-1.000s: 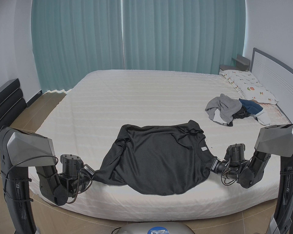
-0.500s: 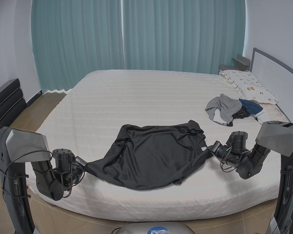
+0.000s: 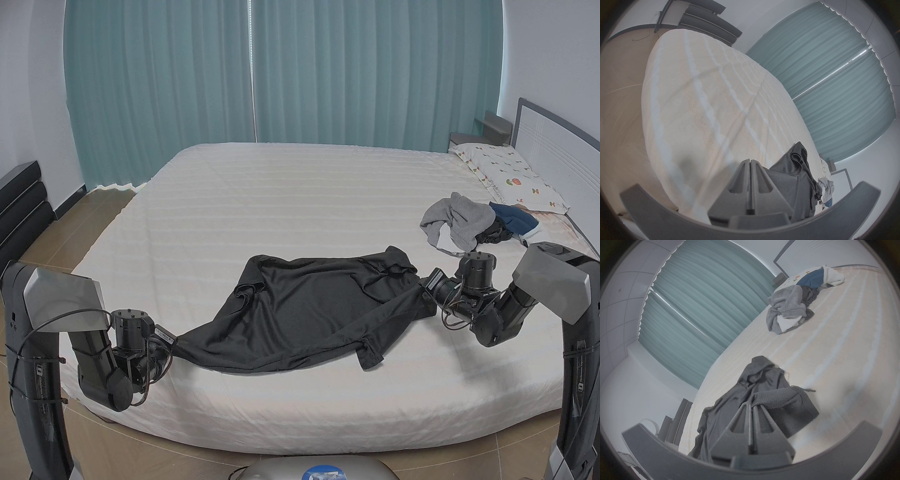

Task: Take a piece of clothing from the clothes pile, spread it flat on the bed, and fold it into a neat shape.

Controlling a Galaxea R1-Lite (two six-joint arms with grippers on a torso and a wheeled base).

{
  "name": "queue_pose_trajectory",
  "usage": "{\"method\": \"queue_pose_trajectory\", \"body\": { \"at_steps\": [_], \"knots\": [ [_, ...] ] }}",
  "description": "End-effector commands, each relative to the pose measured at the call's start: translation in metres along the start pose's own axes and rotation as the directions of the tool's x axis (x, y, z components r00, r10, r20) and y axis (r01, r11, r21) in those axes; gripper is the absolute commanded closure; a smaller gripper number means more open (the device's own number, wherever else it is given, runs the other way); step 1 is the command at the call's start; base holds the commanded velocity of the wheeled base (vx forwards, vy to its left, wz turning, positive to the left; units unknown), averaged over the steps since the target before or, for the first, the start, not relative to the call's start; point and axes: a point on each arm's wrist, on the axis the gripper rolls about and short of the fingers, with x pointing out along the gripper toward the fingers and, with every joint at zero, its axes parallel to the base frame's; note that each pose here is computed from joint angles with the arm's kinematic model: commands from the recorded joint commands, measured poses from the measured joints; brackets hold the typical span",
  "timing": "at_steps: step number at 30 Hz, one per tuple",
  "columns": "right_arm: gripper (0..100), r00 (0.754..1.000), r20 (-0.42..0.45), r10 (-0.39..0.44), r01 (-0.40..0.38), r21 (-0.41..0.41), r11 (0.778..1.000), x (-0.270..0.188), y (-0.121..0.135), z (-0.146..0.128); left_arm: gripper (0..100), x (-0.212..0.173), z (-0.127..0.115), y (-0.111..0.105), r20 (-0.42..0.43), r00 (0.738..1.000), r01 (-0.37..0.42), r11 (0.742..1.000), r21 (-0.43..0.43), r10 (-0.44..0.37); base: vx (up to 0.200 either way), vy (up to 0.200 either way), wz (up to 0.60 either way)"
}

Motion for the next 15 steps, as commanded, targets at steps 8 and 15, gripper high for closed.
{"method": "queue_pose_trajectory", "body": {
  "at_steps": [8, 15],
  "knots": [
    [0, 1.000, -0.026, -0.002, 0.002, -0.005, 1.000, 0.041, -0.021, -0.022, 100, 0.002, -0.005, 0.003, 0.001, 1.000, -0.018, 1.000, 0.013, 0.018, 0.000, 0.000, 0.00],
    [0, 0.997, -0.034, 0.068, -0.067, 0.022, 0.997, 0.008, -0.012, 0.007, 100, 0.002, -0.006, 0.003, -0.002, 1.000, -0.020, 1.000, 0.017, 0.020, 0.000, 0.000, 0.00]
  ]
}}
